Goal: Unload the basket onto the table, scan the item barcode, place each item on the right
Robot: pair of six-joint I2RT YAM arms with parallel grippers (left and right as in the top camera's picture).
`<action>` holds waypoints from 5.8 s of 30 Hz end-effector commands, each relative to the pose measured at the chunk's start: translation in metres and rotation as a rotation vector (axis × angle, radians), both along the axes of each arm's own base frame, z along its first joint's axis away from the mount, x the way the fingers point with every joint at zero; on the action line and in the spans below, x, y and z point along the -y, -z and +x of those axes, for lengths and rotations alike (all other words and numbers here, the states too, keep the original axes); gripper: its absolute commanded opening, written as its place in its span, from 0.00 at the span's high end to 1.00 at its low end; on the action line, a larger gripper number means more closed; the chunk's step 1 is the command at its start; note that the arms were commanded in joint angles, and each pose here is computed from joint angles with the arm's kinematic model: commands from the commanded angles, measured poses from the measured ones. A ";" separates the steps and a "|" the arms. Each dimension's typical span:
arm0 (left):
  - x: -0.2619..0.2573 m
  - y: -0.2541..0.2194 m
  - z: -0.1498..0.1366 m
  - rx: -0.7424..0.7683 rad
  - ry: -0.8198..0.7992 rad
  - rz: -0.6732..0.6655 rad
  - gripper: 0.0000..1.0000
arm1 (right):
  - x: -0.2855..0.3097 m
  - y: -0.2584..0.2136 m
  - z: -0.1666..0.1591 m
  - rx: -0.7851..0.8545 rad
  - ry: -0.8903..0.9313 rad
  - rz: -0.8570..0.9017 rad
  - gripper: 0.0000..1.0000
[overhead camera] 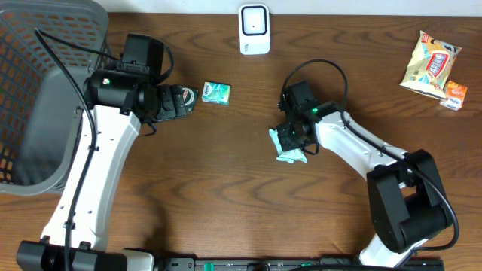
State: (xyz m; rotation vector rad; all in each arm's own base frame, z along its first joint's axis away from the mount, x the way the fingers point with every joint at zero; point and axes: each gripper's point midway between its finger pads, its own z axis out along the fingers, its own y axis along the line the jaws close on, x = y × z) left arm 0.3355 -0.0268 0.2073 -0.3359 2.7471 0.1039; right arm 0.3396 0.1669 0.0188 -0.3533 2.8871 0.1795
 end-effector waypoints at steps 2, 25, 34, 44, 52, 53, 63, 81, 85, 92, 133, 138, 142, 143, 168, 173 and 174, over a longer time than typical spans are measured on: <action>-0.003 -0.001 0.000 0.004 -0.012 0.013 0.01 | -0.014 -0.012 0.014 0.045 0.007 0.030 0.99; -0.003 -0.001 0.000 0.004 -0.012 0.013 0.01 | -0.007 -0.038 0.016 0.005 0.022 -0.036 0.46; -0.003 -0.001 0.000 0.004 -0.012 0.013 0.02 | -0.006 -0.009 0.000 -0.025 0.017 -0.015 0.44; -0.003 -0.001 0.000 0.004 -0.012 0.013 0.01 | -0.007 0.016 -0.003 0.017 0.011 0.009 0.57; -0.003 -0.001 0.000 0.004 -0.012 0.013 0.01 | -0.016 0.017 -0.001 0.040 0.015 0.027 0.99; -0.003 -0.001 0.000 0.004 -0.012 0.013 0.01 | -0.017 0.016 0.001 0.044 0.025 0.033 0.99; -0.003 -0.001 0.000 0.004 -0.012 0.013 0.01 | -0.051 -0.062 0.077 0.288 0.057 0.172 0.99; -0.003 -0.001 0.000 0.004 -0.012 0.013 0.01 | -0.065 -0.200 0.240 0.794 0.138 0.301 0.99; -0.003 -0.001 0.000 0.004 -0.012 0.013 0.01 | -0.070 -0.192 0.286 0.847 0.175 0.281 0.99; -0.003 -0.001 0.000 0.004 -0.012 0.013 0.01 | -0.075 -0.158 0.324 0.924 0.165 0.223 0.99; -0.003 -0.001 0.000 0.004 -0.012 0.013 0.01 | 0.367 -0.114 0.165 0.209 0.813 -0.471 0.40; -0.003 -0.001 0.000 0.004 -0.012 0.013 0.01 | 0.347 -0.099 0.167 0.152 0.776 -0.245 0.21; -0.003 -0.001 0.000 0.004 -0.012 0.013 0.02 | 0.294 -0.094 0.180 0.117 0.678 0.064 0.21; -0.003 -0.001 0.000 0.004 -0.012 0.013 0.01 | 0.275 -0.095 0.183 0.102 0.643 0.160 0.21; -0.003 -0.001 0.000 0.004 -0.012 0.013 0.01 | -0.095 -0.067 0.171 0.071 0.156 0.489 0.02; -0.003 -0.001 0.000 0.004 -0.012 0.013 0.01 | -0.138 -0.075 0.179 0.238 0.113 0.425 0.13; -0.004 -0.001 0.000 0.004 -0.012 0.014 0.02 | -0.143 -0.074 0.179 0.263 0.111 0.404 0.19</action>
